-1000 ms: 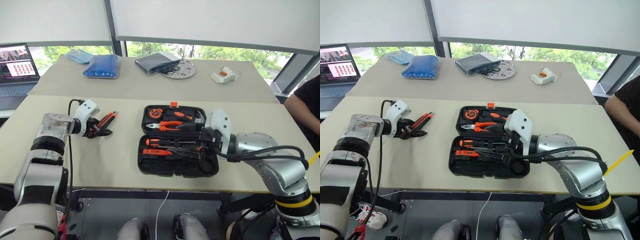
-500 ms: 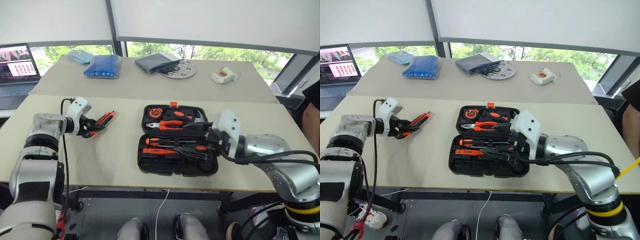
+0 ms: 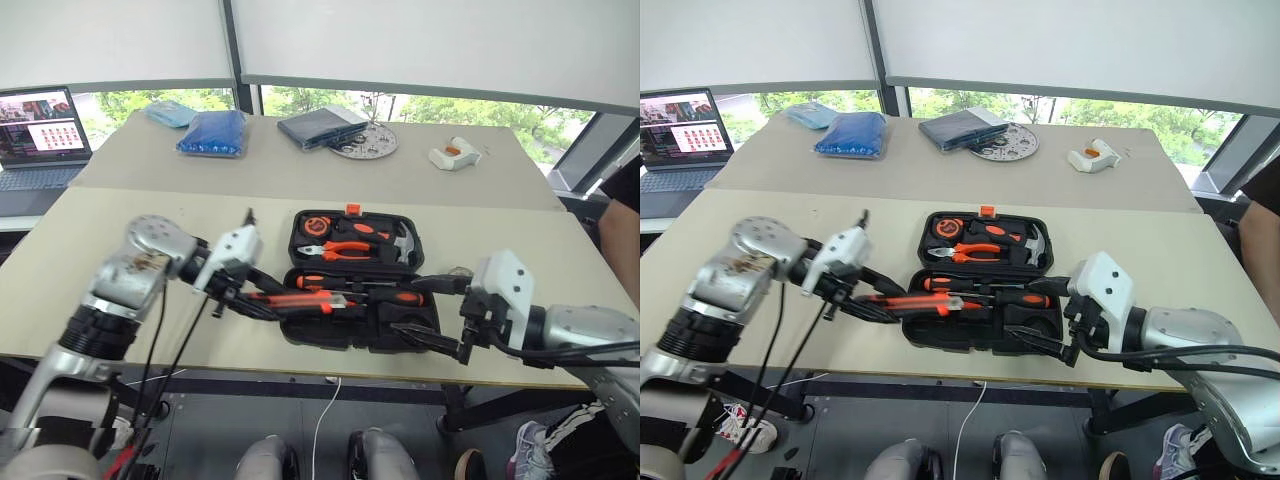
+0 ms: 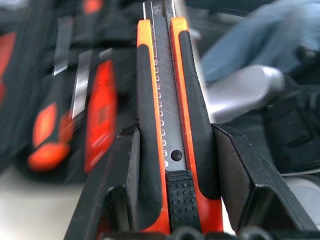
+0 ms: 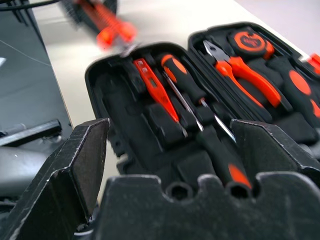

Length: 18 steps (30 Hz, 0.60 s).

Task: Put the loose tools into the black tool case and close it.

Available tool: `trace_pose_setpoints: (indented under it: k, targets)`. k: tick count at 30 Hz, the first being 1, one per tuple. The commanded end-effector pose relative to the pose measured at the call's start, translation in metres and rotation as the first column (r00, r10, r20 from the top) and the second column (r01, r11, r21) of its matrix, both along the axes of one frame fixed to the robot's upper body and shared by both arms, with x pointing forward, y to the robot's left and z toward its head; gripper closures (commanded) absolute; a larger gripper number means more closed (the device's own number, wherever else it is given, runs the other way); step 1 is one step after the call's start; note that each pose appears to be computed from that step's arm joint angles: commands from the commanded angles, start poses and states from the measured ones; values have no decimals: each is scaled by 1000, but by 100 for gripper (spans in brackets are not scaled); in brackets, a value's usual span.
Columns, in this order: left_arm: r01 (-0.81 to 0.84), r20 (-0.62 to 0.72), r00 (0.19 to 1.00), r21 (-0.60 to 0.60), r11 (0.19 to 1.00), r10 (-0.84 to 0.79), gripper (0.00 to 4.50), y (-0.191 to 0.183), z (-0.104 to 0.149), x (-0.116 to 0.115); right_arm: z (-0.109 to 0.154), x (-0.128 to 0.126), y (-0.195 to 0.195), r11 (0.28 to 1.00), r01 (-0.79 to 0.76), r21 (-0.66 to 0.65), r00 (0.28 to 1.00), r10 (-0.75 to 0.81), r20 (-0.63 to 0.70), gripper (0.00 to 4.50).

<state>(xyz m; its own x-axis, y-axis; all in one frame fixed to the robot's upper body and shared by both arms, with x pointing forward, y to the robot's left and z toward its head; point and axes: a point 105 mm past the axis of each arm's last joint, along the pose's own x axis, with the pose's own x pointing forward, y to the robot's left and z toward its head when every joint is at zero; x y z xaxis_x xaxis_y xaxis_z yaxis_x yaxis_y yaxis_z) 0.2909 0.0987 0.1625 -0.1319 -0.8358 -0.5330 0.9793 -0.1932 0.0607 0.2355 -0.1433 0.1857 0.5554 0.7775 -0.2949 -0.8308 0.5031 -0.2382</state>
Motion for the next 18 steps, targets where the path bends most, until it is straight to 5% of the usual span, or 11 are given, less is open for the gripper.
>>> trace_pose_setpoints:
  k: [1, 18]
  targets:
    - [49, -2, 999, 17, 999, -49, 281, -19, 2, -3, 9, -7, 1, 1000, 24, 3, 999, -24, 42, 0]
    - [27, -7, 1000, 76, 997, -26, 281, -56, -33, 17, 2, -21, 6, 995, 96, 32, 995, -97, 15, 0]
